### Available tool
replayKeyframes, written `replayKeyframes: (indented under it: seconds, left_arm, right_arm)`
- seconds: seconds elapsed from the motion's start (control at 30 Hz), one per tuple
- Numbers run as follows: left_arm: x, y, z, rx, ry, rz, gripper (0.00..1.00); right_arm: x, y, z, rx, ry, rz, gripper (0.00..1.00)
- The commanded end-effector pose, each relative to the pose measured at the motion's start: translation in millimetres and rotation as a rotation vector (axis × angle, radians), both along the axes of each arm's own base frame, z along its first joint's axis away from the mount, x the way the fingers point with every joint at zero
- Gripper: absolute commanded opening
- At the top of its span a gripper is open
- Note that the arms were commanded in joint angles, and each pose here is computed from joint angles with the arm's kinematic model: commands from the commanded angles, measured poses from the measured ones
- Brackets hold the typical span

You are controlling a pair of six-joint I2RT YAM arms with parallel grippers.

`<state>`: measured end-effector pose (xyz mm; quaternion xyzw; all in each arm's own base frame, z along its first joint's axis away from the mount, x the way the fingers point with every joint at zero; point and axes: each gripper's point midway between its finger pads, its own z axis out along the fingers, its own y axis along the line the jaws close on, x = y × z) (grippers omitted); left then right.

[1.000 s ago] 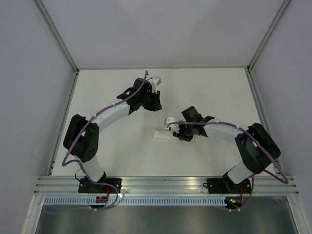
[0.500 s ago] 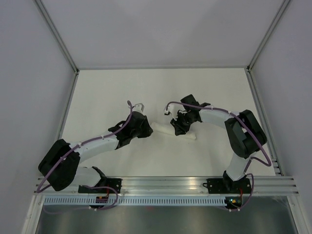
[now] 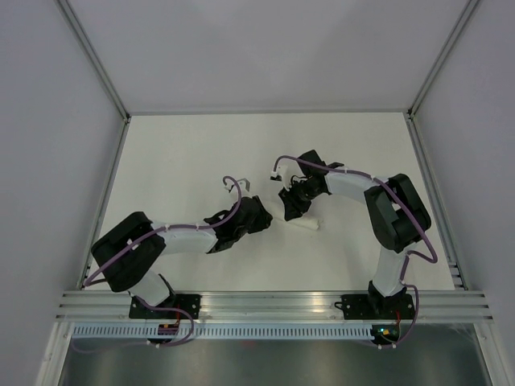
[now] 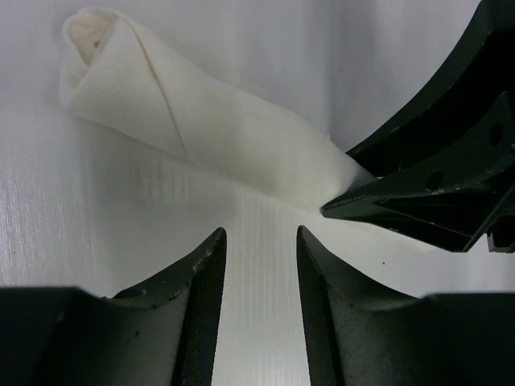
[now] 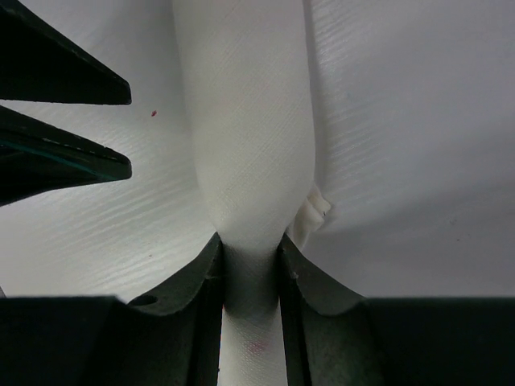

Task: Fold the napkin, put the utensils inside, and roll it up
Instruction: Roll the napkin at the center of the board.

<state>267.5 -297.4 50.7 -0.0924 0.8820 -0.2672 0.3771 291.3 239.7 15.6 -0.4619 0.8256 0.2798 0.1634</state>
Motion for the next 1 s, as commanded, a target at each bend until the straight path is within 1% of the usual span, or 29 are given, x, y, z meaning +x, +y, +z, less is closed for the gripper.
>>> replayKeyframes:
  seconds: [0.0,0.13,0.23,0.33,0.37,0.47,0.53,0.7,0.83,0.97]
  left_arm:
    - [18,-7,14,-0.094,-0.055,0.124,0.46]
    - [20,-12,3,-0.076,-0.036,0.143,0.46]
    - [22,-10,-2,-0.084,-0.049,0.172,0.49]
    - [23,-14,1,-0.111,-0.076,0.171,0.50]
    - [24,-14,4,-0.141,-0.106,0.176,0.51]
    - [20,-15,2,-0.155,-0.119,0.172,0.51]
    - [19,-19,6,-0.192,-0.137,0.165,0.52]
    - [22,-16,-4,-0.181,-0.117,0.211,0.54]
    - [28,-14,0,-0.238,-0.152,0.259,0.55]
    - [30,-17,-7,-0.260,-0.145,0.268,0.56]
  right_arm:
    - [-40,-32,-54,-0.184,0.185,-0.040,0.15]
    - [-39,-31,-53,-0.173,0.211,-0.056,0.15]
    - [-38,-30,-52,-0.168,0.216,-0.067,0.16]
    - [-39,-31,-54,-0.168,0.228,-0.071,0.16]
    - [-40,-31,-54,-0.168,0.230,-0.069,0.15]
    - [-39,-32,-55,-0.166,0.232,-0.074,0.15]
    - [-40,-32,-55,-0.164,0.238,-0.075,0.15]
    - [-39,-33,-53,-0.158,0.242,-0.083,0.15]
    - [-39,-33,-54,-0.154,0.249,-0.087,0.16]
    - [-41,-33,-55,-0.153,0.263,-0.086,0.15]
